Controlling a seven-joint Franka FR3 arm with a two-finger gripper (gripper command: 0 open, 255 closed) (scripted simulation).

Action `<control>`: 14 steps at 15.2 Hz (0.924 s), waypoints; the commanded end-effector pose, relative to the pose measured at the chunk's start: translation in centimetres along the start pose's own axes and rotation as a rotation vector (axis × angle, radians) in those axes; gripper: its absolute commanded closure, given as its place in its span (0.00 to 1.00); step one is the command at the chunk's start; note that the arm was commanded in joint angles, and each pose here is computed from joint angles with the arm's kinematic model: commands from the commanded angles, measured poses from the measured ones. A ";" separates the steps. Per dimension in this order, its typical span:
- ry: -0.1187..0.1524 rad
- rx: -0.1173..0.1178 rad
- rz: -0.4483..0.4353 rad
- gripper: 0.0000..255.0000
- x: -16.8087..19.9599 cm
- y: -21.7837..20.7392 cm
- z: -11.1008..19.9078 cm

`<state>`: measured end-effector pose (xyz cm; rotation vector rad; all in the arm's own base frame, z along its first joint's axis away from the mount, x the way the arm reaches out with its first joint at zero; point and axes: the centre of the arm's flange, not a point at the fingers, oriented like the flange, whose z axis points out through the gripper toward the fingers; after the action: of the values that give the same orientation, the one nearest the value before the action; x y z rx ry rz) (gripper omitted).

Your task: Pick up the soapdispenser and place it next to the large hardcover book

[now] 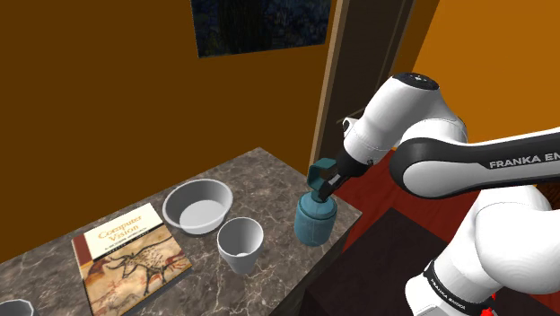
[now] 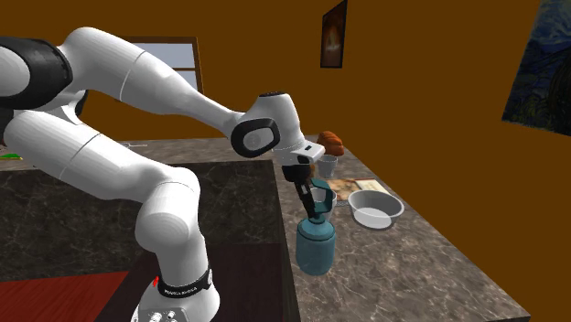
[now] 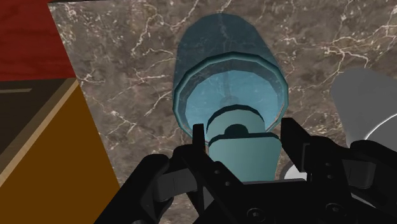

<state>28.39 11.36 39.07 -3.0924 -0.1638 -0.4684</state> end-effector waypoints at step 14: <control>-0.001 0.000 0.000 1.00 1.1 0.0 -3.5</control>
<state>28.42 11.34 42.09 -3.0929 -0.1637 -0.4665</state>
